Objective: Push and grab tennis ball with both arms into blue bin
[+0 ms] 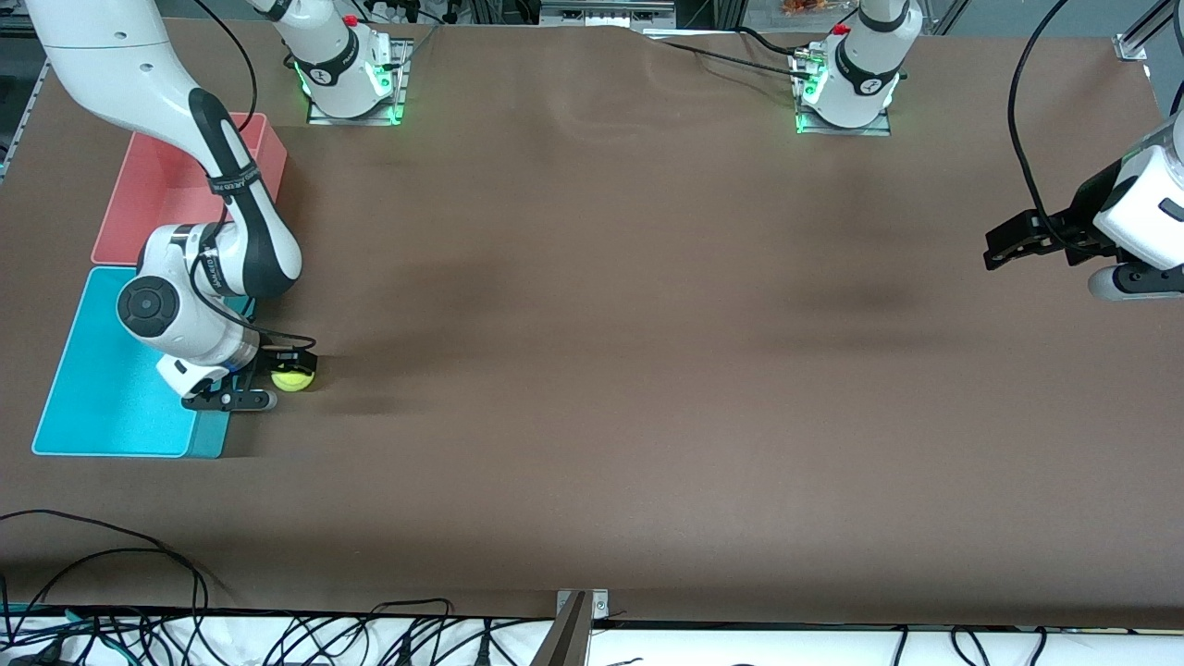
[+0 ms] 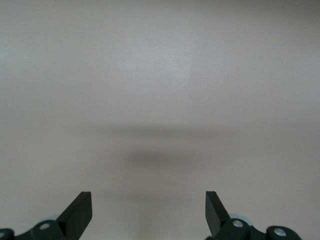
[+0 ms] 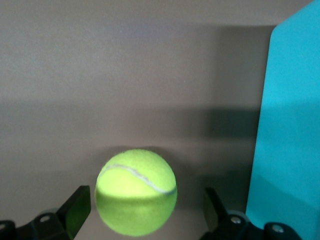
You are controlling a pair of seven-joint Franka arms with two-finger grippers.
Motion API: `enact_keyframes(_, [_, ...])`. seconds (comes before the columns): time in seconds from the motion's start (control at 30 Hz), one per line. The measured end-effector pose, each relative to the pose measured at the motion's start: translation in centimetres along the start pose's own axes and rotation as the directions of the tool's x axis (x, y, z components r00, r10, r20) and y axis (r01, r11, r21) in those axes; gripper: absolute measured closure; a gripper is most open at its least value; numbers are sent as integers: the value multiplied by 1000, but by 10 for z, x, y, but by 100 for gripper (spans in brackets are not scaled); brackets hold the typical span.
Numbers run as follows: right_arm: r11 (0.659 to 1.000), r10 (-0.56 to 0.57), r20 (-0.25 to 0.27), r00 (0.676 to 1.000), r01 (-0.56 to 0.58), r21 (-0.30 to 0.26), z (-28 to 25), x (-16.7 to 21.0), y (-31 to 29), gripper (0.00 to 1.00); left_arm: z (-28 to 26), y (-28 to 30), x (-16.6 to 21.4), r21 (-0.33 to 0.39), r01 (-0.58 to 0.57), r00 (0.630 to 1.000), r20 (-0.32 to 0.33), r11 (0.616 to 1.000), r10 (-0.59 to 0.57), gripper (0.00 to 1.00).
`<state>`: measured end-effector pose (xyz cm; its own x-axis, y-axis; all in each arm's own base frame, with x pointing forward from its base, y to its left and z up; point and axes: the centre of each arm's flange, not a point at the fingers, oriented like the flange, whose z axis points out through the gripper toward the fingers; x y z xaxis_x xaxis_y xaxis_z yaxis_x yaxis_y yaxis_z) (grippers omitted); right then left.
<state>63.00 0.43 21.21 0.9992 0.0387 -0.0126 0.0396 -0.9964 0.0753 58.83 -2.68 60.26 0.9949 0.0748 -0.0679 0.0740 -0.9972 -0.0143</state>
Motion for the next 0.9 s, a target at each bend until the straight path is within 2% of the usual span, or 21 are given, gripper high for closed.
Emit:
enact_keyframes(0.13, [1000,-1,-13,1000,1,1,6,1,-1,0,0,-7,1,-1,11,1000,-1,1000,-11,0])
enact_keyframes(0.43, [1000,2,2,1000,-2,1,22,-1,0,0,0,-13,1,-2,22,1000,-2,1000,-22,0])
enact_keyframes(0.5, [1000,2,2,1000,-2,1,23,-1,0,6,0,-13,1,-2,22,1000,-2,1000,-22,0])
enact_keyframes(0.6, [1000,0,1,1000,0,1,22,-1,0,7,0,-13,1,-2,22,1000,-2,1000,-22,0])
enact_keyframes(0.63, [1000,0,1,1000,0,1,22,-1,0,11,0,-13,1,-2,22,1000,-2,1000,-22,0])
enact_keyframes(0.67, [1000,0,-1,1000,0,1,22,-1,0,22,0,-13,1,-2,22,1000,-2,1000,-22,0])
enact_keyframes(0.7, [1000,0,-2,1000,0,1,22,-1,0,22,0,-13,1,-2,22,1000,-2,1000,-22,0])
enact_keyframes(0.73, [1000,0,-5,1000,0,1,21,0,0,32,0,-13,1,-2,22,1000,-2,1000,-22,0])
enact_keyframes(0.9, [1000,-2,-14,1000,2,1,14,3,1,33,0,-13,1,-2,22,1000,-2,1000,-22,0])
